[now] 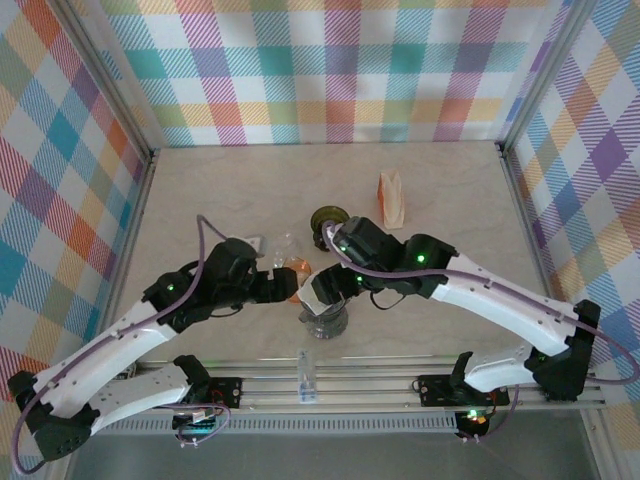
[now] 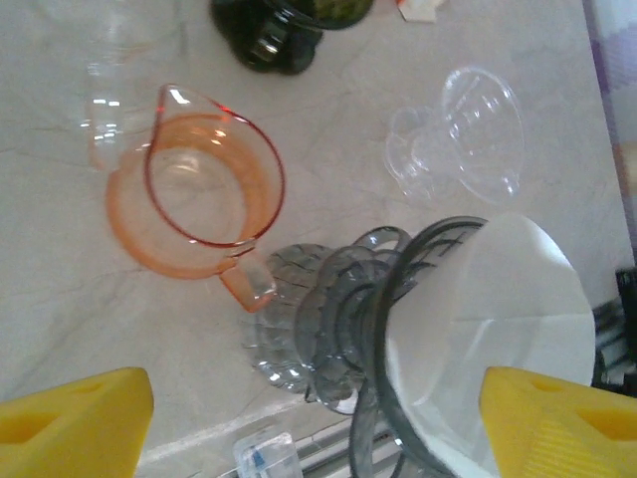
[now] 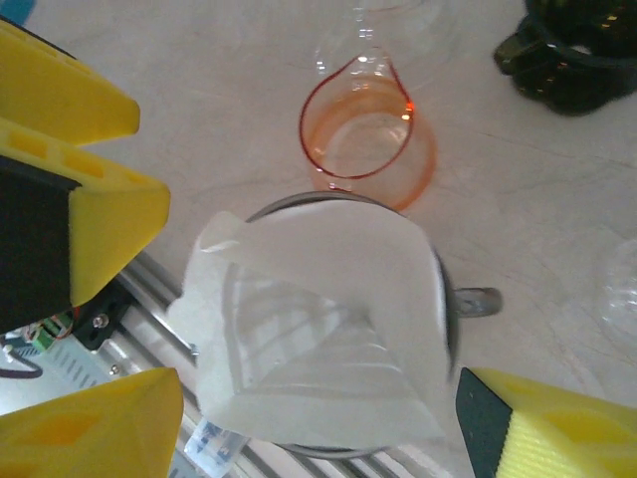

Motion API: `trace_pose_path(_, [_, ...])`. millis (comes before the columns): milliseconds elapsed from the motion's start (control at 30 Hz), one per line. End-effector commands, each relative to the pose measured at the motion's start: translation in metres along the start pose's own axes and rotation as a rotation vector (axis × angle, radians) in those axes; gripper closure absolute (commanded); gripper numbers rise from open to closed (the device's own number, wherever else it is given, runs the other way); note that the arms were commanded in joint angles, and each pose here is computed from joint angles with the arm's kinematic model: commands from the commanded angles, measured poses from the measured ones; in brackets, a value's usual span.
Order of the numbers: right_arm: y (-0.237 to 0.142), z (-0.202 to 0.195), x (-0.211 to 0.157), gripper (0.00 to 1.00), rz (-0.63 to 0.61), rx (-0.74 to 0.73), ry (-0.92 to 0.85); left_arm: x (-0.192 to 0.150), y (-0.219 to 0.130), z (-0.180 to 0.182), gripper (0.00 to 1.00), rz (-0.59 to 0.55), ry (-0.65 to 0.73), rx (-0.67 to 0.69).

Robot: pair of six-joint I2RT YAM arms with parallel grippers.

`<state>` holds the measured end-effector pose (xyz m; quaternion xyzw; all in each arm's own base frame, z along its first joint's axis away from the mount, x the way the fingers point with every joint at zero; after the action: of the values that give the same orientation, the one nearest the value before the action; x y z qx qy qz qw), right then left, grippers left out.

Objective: Place the coffee filter in the dripper

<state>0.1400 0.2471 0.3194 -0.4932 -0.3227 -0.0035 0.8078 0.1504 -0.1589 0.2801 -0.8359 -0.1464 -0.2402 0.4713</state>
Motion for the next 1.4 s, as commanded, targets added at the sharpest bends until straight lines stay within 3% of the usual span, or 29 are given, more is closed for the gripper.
trace_pose_path(0, [0.002, -0.016, -0.004, 0.26, -0.018, -0.084, 0.064, 0.008, 0.006, -0.014, 0.20, 0.052, 0.068, -0.071])
trace_pose_path(400, [0.011, -0.037, -0.014, 0.29, 0.015, -0.144, 0.112, 0.002, 0.026, -0.023, 0.59, 0.205, 0.110, -0.127])
trace_pose_path(633, [0.021, -0.036, -0.009, 0.57, 0.050, -0.128, 0.088, 0.004, 0.028, -0.023, 0.60, 0.237, 0.134, -0.100])
trace_pose_path(833, [0.034, -0.034, -0.012, 0.73, 0.103, -0.109, 0.081, 0.004, 0.031, -0.023, 0.61, 0.229, 0.131, -0.097])
trace_pose_path(933, [0.038, -0.035, -0.014, 0.76, 0.118, -0.117, 0.081, 0.004, 0.032, -0.022, 0.61, 0.225, 0.128, -0.095])
trace_pose_path(1033, [0.038, -0.036, -0.015, 0.69, 0.120, -0.132, 0.085, 0.003, 0.033, -0.022, 0.61, 0.227, 0.129, -0.094])
trace_pose_path(1100, [0.034, -0.036, -0.013, 0.42, 0.101, -0.131, 0.085, 0.004, 0.034, -0.022, 0.61, 0.228, 0.128, -0.093])
trace_pose_path(1167, [0.033, -0.036, -0.013, 0.30, 0.097, -0.123, 0.081, 0.004, 0.034, -0.022, 0.60, 0.226, 0.129, -0.094])
trace_pose_path(1367, [0.044, -0.035, -0.019, 0.25, 0.159, -0.114, 0.074, 0.004, 0.035, -0.022, 0.60, 0.223, 0.126, -0.091])
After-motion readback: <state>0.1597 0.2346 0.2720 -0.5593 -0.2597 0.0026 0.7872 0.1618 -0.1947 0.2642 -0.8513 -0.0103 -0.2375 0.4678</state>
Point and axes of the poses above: each hand's point on the last joint's axis, 136 mm out from that joint toward the fingers, its own y axis out along the fingers, its own z axis along the line the jaws close on, x = y × z, the point moved 9 cm from there along -y, back along the fingers, and after that the axes turned 5 degrees about y, right-handed, at the moved point
